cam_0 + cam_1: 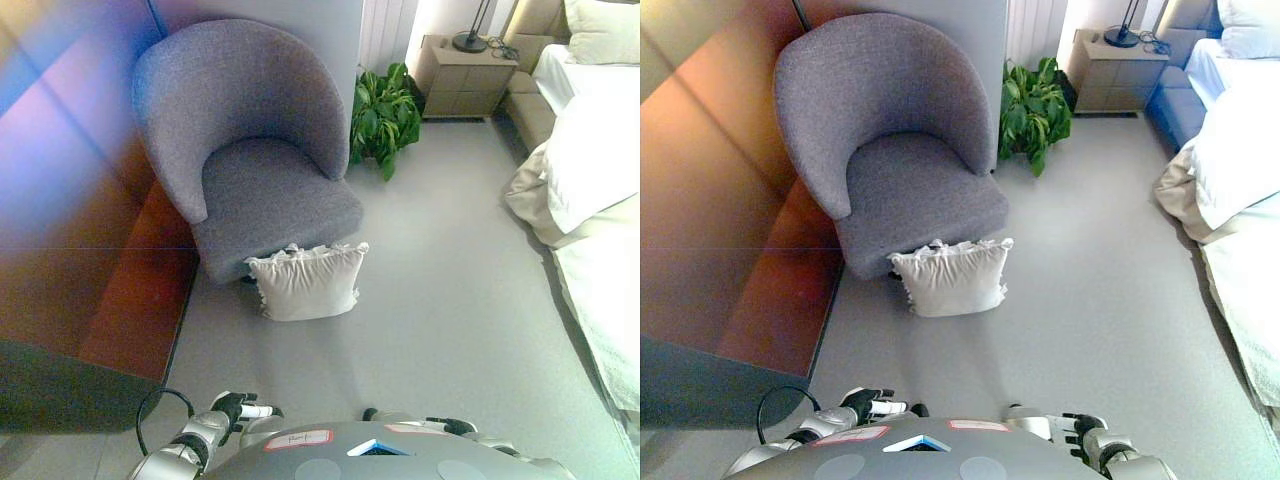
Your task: Pick up the pillow and put it on the sofa.
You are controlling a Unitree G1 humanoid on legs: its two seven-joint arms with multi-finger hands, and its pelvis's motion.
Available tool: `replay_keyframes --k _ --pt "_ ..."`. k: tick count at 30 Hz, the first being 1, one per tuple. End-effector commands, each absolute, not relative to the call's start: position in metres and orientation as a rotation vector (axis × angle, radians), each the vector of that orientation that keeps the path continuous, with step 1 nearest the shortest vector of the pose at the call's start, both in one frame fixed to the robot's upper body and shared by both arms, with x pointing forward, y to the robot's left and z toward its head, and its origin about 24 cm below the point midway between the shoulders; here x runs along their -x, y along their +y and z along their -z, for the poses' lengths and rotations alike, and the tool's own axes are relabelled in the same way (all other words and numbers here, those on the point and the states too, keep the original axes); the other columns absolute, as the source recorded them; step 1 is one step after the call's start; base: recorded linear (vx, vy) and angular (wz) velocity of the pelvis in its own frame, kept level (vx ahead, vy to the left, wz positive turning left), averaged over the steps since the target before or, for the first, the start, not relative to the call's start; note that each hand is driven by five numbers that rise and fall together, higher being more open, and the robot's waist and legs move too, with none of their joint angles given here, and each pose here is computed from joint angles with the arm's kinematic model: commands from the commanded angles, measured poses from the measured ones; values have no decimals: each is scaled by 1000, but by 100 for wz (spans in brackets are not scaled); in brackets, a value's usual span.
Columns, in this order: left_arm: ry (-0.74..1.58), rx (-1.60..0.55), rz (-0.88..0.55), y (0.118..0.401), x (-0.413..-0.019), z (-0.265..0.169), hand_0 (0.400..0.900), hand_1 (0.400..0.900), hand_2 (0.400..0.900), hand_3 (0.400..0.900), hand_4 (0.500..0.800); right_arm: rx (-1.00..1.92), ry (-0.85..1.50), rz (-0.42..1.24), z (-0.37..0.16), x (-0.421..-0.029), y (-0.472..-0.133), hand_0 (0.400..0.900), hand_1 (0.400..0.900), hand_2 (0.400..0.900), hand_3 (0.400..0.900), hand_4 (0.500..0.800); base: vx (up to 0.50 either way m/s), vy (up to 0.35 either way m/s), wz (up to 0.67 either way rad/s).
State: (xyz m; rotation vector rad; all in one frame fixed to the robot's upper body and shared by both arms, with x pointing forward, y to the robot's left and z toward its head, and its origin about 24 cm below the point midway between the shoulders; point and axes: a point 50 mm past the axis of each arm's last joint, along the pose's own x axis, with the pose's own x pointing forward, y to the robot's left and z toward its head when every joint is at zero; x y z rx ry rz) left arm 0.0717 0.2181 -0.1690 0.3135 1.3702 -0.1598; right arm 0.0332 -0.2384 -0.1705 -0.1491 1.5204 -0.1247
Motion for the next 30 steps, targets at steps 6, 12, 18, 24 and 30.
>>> replay_keyframes --k 6,12,18,24,30 --pt "1399 -337 213 210 -74 171 900 900 900 900 800 284 1539 59 171 -48 -231 900 900 900 900 800 0 0 0" --pt "1402 -333 218 209 -74 171 900 900 900 900 800 460 1509 44 169 -54 -235 900 900 900 900 800 0 0 0" --pt "1406 -335 209 210 -75 171 900 900 900 900 800 538 1499 26 169 -59 -235 900 900 900 900 800 4 -21 1" --pt "1402 -343 185 215 -75 170 900 900 900 900 800 494 1509 69 169 -58 -233 900 900 900 900 800 23 -106 -3" --pt "1319 -218 91 209 -99 166 900 900 900 900 800 490 1524 136 166 -62 -239 900 900 900 900 800 -29 -166 4"
